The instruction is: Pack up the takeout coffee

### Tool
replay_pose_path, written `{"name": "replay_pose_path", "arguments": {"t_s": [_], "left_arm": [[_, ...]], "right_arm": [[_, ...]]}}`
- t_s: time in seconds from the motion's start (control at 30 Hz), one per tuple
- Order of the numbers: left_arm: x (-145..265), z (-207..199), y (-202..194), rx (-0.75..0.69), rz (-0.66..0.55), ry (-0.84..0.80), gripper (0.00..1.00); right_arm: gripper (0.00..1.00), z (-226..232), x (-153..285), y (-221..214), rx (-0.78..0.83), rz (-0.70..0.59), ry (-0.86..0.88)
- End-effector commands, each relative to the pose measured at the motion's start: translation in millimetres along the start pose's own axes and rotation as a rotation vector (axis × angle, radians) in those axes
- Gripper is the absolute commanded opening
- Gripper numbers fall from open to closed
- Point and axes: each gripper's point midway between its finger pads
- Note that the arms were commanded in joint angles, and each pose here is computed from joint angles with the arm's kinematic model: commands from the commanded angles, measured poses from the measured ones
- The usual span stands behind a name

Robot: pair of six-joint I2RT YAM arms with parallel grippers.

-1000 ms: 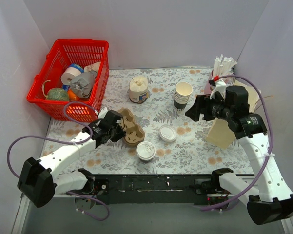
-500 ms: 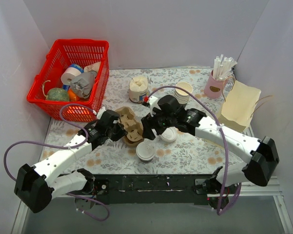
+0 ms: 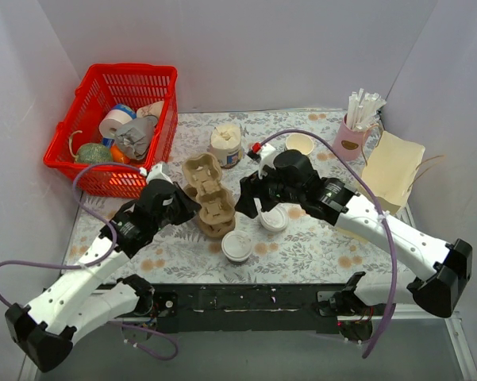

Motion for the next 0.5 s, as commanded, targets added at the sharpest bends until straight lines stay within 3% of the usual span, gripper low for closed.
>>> {"name": "replay_pose_path", "arguments": {"t_s": [0.0,0.23,0.33,0.47], "left_arm": [[43.6,10.8,11.9,-0.052,-0.04,0.016,0.0],[89.2,61.5,-41.3,-0.02,0.118,0.142,0.0],[106.2,75.9,-52.6,0.028,0.126,0.174,0.0],[118.3,82.5,-63.9,0.085,0.119,0.151,0.0]], "right_arm": [[0.8,-2.6,19.1,-1.2,-0.028,-0.029,-0.028],[0.79,0.2,16.1,-30.6,-0.047,0.1,0.013],[0.79,7.4,9.5,-51.3,-0.041,0.212,0.076],[0.78,-0.2,-4.6,-84.5,-0.042,0.346,0.036]]}}
Point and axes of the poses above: each gripper's point midway between its finger pads, its own x axis back along the fingers, its own z axis along the line the jaws close on, y = z × x, and after that the axes turned 13 degrees about -x, right-handed
